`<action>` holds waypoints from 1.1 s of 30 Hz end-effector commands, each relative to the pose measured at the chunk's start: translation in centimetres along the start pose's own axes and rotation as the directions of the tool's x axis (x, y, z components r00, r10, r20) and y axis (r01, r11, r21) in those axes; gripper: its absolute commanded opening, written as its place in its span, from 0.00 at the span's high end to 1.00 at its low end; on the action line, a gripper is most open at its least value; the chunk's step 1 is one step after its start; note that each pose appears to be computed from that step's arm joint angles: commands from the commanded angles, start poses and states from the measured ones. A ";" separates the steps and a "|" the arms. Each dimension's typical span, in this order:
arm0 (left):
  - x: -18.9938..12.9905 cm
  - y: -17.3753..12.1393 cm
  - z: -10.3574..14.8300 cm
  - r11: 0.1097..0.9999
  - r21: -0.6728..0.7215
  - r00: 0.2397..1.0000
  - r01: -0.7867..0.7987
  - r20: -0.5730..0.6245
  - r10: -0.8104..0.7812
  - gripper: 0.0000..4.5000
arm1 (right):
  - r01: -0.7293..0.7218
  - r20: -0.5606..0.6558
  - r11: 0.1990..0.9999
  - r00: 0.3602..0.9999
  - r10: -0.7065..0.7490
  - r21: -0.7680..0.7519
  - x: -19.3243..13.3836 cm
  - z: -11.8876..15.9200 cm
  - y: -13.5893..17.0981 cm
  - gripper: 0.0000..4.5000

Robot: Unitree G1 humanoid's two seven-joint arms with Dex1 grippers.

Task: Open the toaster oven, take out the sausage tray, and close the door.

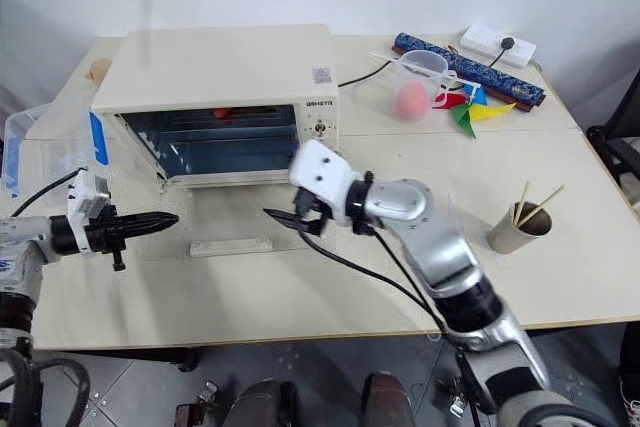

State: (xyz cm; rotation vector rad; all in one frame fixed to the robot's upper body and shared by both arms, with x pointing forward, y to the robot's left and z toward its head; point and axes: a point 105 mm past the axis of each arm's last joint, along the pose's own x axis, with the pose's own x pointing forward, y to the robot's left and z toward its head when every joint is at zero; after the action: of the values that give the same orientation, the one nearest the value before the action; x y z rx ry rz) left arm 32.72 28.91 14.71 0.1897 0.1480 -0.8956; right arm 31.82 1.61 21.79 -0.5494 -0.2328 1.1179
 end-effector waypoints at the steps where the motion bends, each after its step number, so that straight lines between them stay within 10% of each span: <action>1: -1.3 0.3 2.0 0.996 -0.027 0.981 -0.080 0.176 0.084 0.92 | 0.047 0.009 0.992 0.999 -0.047 -0.115 2.2 0.9 -0.1 0.00; 15: -5.6 -5.9 3.3 0.971 -0.177 0.832 -0.159 0.506 0.228 0.01 | 0.212 -0.066 0.881 0.962 -0.264 -0.423 8.7 0.8 -2.9 0.00; 26: -7.8 -6.5 3.5 0.942 -0.216 0.789 -0.257 0.516 0.333 0.00 | 0.235 -0.059 0.776 0.942 -0.330 -0.585 12.3 1.2 -3.8 0.00; 33: -7.7 -6.3 3.9 0.940 -0.214 0.781 -0.266 0.524 0.340 0.00 | 0.253 -0.050 0.716 0.926 -0.374 -0.651 13.1 1.2 -4.2 0.51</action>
State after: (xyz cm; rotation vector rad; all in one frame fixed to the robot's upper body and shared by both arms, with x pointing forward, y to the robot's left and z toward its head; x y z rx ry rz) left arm 23.55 30.16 18.01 -0.2112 -0.3156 -0.5731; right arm 40.74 11.42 22.05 -1.1571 -0.4596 0.6447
